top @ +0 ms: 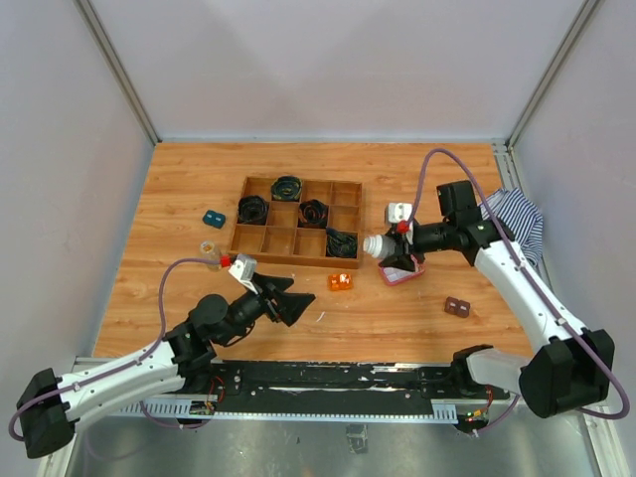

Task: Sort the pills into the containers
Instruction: Pick up the lid of the pill bottle at the center of the board, then close the lid of the pill bottle, then screw the lid of the pill bottle onto the pill bottle.

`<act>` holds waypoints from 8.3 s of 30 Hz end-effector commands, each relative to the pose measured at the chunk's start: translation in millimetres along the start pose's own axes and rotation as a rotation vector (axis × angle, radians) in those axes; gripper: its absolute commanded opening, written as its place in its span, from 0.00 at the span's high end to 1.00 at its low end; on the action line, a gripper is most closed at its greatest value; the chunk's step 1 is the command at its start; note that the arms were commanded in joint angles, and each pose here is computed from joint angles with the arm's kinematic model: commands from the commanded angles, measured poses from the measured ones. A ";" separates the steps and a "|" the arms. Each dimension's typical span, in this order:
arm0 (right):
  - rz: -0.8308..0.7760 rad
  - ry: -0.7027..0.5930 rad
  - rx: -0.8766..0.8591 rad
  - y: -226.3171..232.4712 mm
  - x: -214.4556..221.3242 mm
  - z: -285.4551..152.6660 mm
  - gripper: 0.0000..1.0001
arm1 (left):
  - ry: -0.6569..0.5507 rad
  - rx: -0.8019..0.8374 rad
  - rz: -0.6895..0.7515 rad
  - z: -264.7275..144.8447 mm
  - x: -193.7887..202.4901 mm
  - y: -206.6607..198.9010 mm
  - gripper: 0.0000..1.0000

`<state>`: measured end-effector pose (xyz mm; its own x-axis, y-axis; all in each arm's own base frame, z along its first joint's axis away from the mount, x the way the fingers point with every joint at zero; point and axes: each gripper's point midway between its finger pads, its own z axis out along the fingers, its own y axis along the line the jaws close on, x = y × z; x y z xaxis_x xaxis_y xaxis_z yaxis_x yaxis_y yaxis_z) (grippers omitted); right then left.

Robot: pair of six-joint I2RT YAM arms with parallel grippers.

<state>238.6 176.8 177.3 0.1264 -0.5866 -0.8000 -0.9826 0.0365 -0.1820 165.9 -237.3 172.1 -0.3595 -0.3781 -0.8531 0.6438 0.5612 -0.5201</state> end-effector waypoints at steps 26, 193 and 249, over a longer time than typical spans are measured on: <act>0.168 -0.702 -0.003 40.4 -133.8 -34.4 0.99 | 0.534 -0.759 0.210 16.2 64.8 83.5 0.21; 0.136 -0.404 -0.026 51.2 -111.7 6.1 0.99 | 0.379 0.350 -0.096 85.3 1.3 -110.5 0.91; 0.041 -0.481 -0.091 61.3 -110.4 -6.2 0.99 | -0.234 0.337 -0.299 -2.1 -128.0 -103.2 0.01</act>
<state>156.3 245.8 244.5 0.0698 -0.1727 -0.9825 -0.9971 -0.0431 -0.0633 129.5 -256.8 314.0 -0.4342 -0.5382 -0.7224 0.7827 0.1717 -0.5983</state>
